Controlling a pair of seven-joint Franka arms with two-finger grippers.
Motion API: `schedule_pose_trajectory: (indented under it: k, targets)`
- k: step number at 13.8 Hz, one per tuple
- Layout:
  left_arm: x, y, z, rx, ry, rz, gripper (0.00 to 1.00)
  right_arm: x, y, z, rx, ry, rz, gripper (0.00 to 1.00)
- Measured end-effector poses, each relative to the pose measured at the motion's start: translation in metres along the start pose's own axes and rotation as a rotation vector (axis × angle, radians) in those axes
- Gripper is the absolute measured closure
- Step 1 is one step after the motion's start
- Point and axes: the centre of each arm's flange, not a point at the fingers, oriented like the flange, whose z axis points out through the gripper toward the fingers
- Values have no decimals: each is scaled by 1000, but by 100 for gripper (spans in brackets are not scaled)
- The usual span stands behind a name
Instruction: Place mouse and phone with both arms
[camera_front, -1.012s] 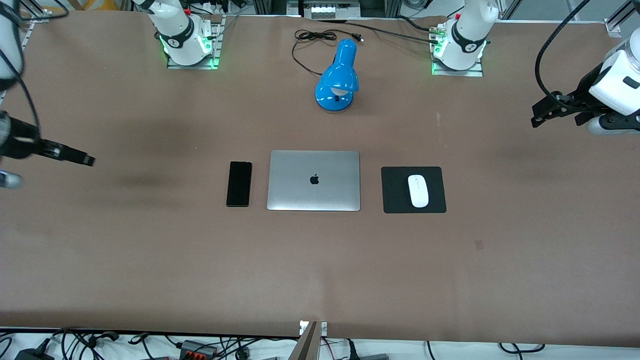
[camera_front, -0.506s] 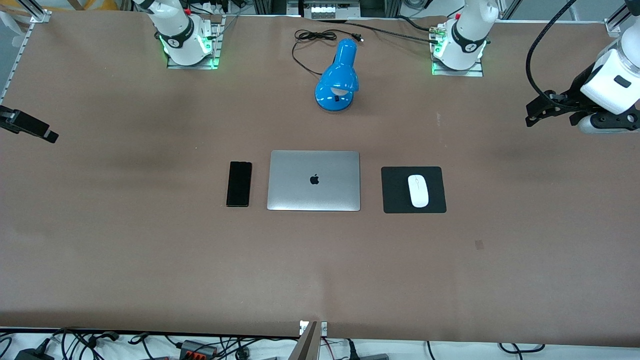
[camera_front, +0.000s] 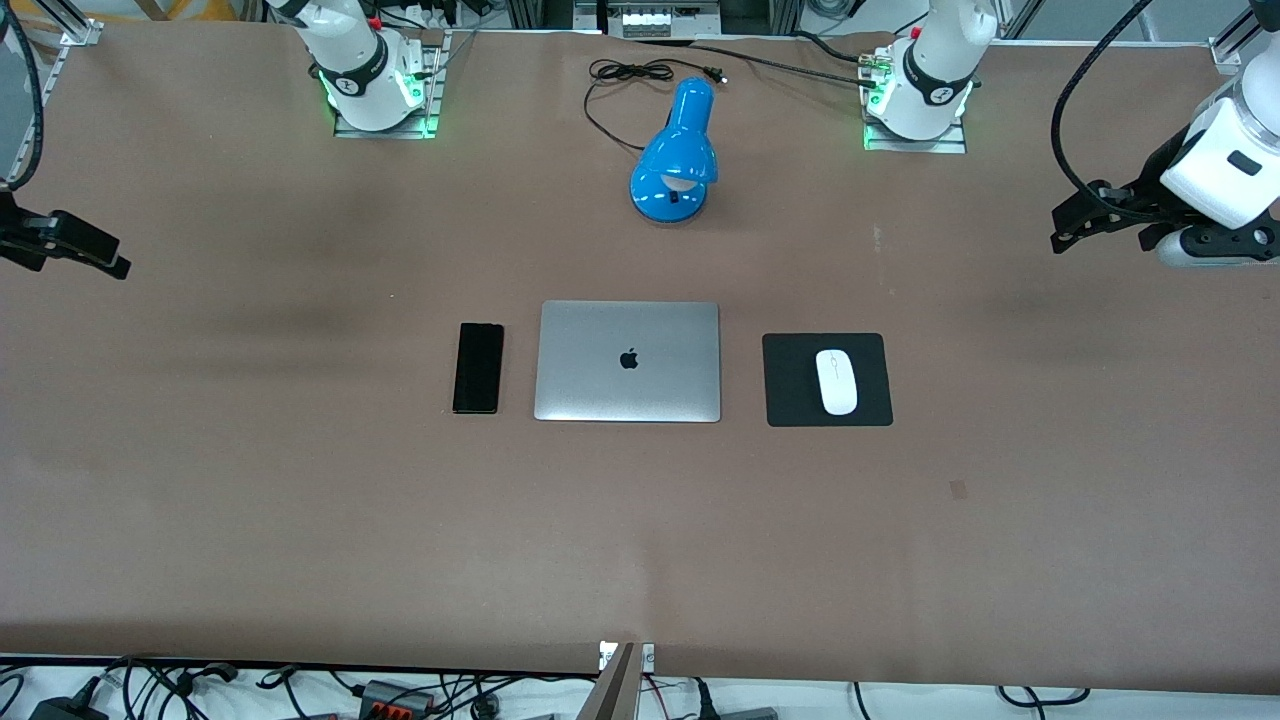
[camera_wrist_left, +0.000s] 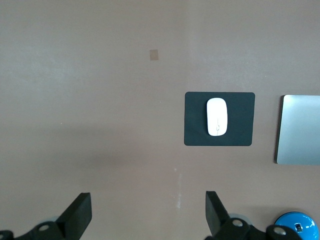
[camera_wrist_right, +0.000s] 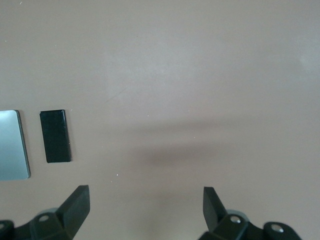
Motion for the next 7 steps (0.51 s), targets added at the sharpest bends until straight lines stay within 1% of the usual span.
schedule_pose_trajectory:
  k: [7]
  targets:
    - [0, 0, 0, 0, 0, 0, 0, -5, -2, -1, -2, -4, -2, 0]
